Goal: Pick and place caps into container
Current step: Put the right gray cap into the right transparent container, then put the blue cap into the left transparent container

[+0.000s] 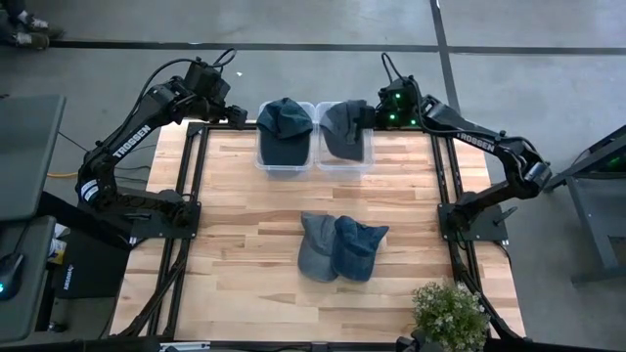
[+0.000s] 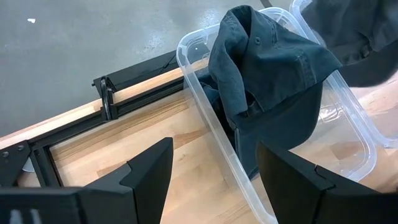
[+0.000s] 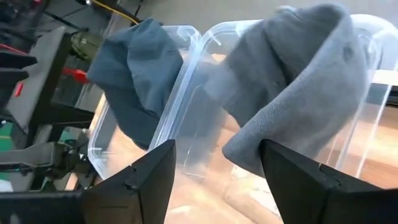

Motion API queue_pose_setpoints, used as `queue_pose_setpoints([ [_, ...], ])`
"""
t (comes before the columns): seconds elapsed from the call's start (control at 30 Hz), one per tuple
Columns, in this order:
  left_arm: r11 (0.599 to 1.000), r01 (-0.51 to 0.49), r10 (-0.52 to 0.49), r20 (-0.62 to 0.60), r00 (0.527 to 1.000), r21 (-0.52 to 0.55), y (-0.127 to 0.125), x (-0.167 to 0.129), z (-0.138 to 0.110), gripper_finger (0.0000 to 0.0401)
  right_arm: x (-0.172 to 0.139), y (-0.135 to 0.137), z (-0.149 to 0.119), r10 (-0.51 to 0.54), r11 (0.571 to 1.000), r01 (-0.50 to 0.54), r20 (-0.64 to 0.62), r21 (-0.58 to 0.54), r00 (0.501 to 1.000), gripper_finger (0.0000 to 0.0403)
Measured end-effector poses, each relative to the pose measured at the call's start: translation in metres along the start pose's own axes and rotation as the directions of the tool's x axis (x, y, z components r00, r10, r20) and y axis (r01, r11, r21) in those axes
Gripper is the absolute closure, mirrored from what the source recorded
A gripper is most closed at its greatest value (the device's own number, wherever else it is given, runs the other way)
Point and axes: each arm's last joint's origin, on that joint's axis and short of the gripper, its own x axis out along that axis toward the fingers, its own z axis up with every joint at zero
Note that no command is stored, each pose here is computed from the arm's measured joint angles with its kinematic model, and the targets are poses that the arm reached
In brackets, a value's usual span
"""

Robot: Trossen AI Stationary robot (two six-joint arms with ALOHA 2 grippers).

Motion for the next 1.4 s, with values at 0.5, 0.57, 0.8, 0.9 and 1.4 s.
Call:
queue_pose_setpoints([
  [0.5, 1.000, 0.001, -0.001, 0.000, 1.000, 0.000, 0.000, 0.000, 0.000, 0.0172, -0.007, -0.020, 0.016, -0.109, 0.994, 0.108, 0.087, 0.016, 0.990, 0.0173],
  [0.57, 1.000, 0.011, -0.011, -0.003, 1.000, 0.000, 0.000, 0.000, 0.000, 0.0172, -0.010, -0.025, 0.020, -0.120, 0.993, 0.119, 0.100, 0.011, 0.988, 0.0173],
  [0.8, 1.000, 0.026, -0.026, -0.025, 0.999, 0.002, 0.000, 0.000, -0.002, 0.0172, -0.028, -0.034, 0.030, -0.093, 0.995, 0.096, 0.124, -0.013, 0.988, 0.0174],
  [0.9, 1.000, 0.019, -0.019, -0.050, 0.999, -0.001, 0.000, 0.000, -0.004, 0.0172, -0.040, -0.028, 0.030, -0.074, 0.994, 0.085, 0.157, -0.070, 0.985, 0.0173],
  [1.4, 1.000, 0.020, -0.020, -0.057, 0.998, 0.007, 0.000, 0.000, -0.005, 0.0172, -0.094, 0.012, -0.009, -0.049, 0.973, 0.079, 0.140, -0.217, 0.989, 0.0177],
])
